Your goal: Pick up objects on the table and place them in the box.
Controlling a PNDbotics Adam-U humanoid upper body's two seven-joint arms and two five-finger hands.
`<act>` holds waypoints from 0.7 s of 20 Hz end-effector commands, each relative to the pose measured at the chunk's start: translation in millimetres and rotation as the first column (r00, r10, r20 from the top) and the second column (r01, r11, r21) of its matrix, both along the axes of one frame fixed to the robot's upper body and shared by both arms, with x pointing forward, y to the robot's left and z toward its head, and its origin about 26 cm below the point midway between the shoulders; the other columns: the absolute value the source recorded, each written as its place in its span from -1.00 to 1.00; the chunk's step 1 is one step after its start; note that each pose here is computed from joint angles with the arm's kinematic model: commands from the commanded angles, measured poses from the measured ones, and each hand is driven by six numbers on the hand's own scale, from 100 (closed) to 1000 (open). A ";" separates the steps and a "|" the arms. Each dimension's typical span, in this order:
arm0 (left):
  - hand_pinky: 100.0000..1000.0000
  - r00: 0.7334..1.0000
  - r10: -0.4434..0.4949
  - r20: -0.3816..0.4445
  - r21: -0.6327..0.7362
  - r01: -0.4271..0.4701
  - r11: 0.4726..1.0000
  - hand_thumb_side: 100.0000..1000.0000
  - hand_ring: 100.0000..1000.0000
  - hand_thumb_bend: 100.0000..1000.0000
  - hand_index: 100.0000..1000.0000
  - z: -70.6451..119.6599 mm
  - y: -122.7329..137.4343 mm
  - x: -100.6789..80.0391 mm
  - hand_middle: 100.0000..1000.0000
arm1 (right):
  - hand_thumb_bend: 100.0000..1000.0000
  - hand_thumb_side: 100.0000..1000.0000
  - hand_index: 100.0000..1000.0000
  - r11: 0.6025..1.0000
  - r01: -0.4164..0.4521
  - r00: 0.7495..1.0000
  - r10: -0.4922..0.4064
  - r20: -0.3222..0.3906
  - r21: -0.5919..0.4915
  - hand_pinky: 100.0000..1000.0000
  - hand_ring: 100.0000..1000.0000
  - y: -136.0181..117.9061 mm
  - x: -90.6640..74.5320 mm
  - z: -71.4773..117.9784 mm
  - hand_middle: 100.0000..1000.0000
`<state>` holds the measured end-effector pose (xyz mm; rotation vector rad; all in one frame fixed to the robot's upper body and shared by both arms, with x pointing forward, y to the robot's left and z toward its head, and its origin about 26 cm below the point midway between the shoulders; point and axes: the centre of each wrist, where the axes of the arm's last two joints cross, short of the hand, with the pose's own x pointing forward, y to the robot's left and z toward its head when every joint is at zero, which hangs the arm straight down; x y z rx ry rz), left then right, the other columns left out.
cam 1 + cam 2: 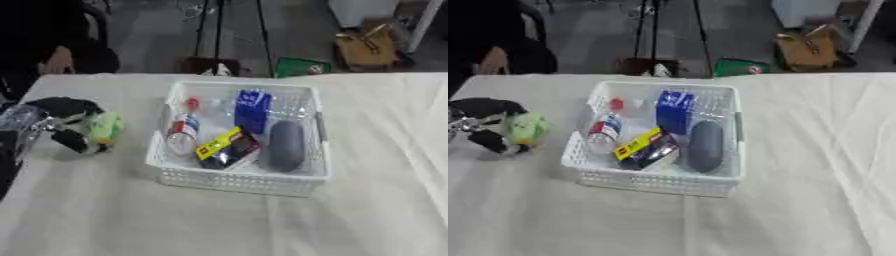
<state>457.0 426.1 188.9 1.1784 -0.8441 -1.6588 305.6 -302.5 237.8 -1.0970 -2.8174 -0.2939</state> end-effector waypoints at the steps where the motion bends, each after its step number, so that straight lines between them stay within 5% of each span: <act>1: 0.80 1.000 0.013 0.022 0.028 -0.013 1.000 0.30 0.89 -0.07 1.00 15.8 4.9 -0.3 0.88 | -1.00 1.00 0.64 1.000 -0.002 0.999 0.002 0.032 -0.026 0.51 0.45 -1.2 -3.2 10.1 0.16; 11: 0.57 0.999 0.004 0.033 0.064 -0.006 0.998 0.12 0.60 -0.28 1.00 16.1 1.2 1.5 0.48 | -1.00 1.00 0.64 1.000 -0.002 0.999 0.003 0.034 -0.024 0.51 0.45 -1.6 -3.3 9.8 0.16; 14: 0.40 0.998 -0.019 0.064 0.047 0.016 0.999 0.03 0.42 -0.48 0.77 19.3 -1.9 3.1 0.35 | -1.00 1.00 0.64 1.000 -0.001 0.999 0.002 0.032 -0.024 0.51 0.45 -1.7 -3.4 9.2 0.16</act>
